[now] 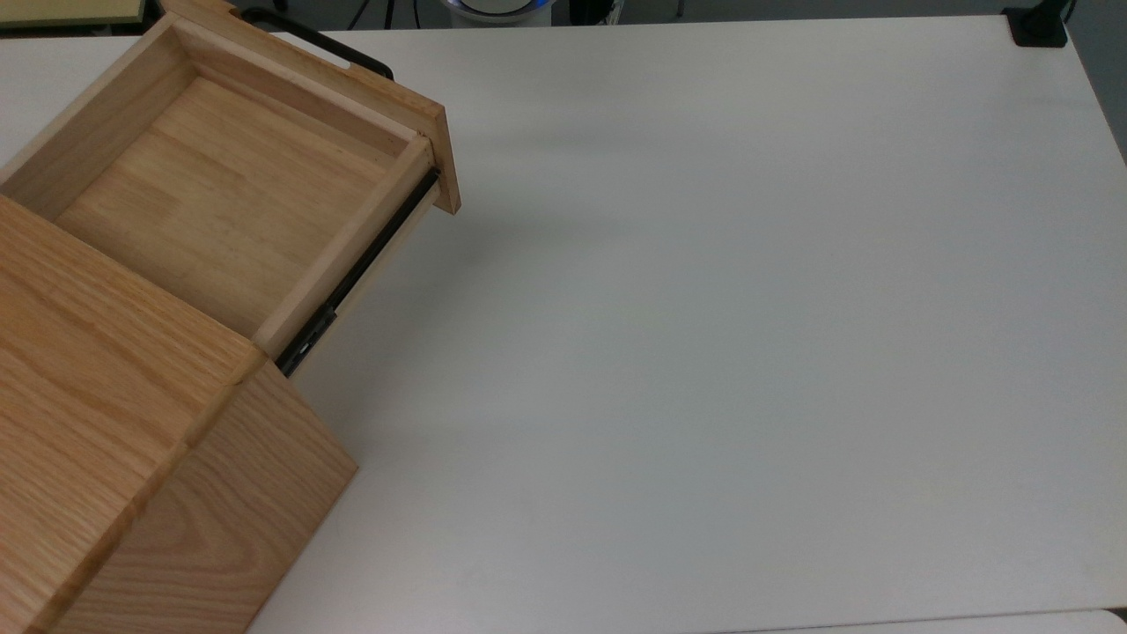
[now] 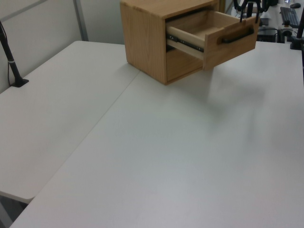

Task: Open the drawer by sliding it

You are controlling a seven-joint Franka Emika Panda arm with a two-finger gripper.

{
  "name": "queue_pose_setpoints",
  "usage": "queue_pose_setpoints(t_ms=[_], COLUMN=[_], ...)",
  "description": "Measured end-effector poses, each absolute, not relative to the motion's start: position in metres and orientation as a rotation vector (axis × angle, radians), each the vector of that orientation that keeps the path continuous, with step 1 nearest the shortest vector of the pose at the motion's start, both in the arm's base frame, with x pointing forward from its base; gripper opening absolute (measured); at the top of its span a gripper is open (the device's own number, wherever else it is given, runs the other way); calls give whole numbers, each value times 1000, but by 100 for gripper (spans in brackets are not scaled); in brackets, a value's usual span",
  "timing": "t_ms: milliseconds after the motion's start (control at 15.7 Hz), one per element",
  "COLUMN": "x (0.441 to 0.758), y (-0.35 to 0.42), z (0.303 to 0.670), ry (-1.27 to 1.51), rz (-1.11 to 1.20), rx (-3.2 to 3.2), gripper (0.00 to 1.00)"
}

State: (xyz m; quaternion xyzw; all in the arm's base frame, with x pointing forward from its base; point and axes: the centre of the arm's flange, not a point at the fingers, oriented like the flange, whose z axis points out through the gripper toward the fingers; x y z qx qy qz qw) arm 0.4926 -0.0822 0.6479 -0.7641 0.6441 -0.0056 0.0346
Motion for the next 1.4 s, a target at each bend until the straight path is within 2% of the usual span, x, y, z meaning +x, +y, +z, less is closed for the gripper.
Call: queue_pose_setpoints(t_ms=[254,827,1081,1399], x=[491,503,518,552], y=[-68,17,36,43], z=[661,661,640,609], ry=[1822,881,547,242], rz=[-60,-107,-67,-69], rx=[-2463,-2951,-3057,-3140], gripper=[99,100,100,100])
